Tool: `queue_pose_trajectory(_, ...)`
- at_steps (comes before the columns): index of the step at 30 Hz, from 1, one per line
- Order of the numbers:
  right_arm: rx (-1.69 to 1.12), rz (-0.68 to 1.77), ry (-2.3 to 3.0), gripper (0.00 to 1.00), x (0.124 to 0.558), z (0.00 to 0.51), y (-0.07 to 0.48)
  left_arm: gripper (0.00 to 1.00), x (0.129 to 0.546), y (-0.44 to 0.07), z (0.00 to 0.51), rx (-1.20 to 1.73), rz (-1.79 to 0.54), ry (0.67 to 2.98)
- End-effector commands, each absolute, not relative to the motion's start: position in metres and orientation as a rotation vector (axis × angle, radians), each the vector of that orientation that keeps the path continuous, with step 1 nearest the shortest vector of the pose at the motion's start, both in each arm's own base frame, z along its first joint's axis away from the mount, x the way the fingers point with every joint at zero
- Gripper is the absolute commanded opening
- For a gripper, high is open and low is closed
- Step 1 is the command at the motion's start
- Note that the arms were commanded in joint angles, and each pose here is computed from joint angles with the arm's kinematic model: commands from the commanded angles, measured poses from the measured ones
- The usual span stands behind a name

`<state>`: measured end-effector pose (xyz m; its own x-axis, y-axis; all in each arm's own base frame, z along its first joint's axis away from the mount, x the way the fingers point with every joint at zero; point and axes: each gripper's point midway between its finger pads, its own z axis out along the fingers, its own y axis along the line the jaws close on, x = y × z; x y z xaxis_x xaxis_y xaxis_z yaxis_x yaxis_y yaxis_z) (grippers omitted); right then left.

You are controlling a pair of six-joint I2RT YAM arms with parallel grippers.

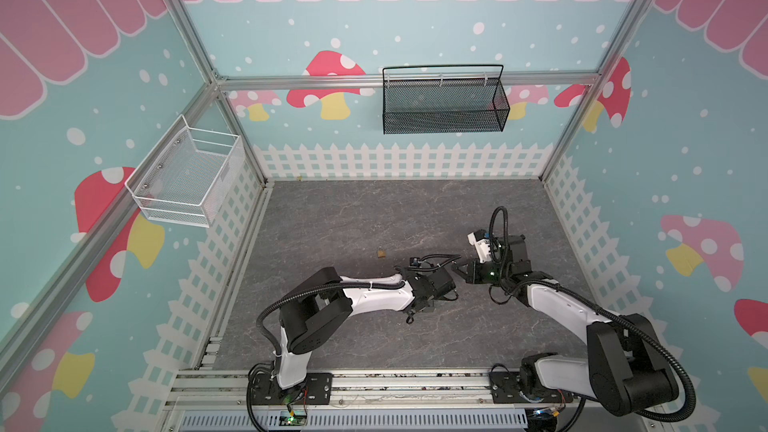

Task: Unlock with the key
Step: 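Lower the left gripper over the blue padlock and close on its body, then lift the blue padlock with the left gripper while the right gripper brings the key closer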

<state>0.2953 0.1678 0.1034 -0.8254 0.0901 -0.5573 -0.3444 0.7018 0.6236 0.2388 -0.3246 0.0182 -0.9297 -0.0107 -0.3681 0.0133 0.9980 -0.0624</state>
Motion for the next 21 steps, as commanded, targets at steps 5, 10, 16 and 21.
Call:
queue_pose_trajectory(5,-0.205,1.028,2.313,0.00,0.298,0.112,0.169,0.37,0.228,-0.331,0.011,-0.010,-0.141,2.827)
queue_pose_trajectory(10,-0.208,1.038,2.314,0.00,0.297,0.111,0.170,0.34,0.227,-0.331,0.012,-0.011,-0.138,2.822)
queue_pose_trajectory(16,-0.208,1.039,2.317,0.00,0.296,0.110,0.170,0.34,0.227,-0.328,0.004,-0.013,-0.099,2.828)
queue_pose_trajectory(21,-0.208,1.039,2.312,0.00,0.296,0.111,0.170,0.34,0.228,-0.329,0.001,0.012,-0.067,2.819)
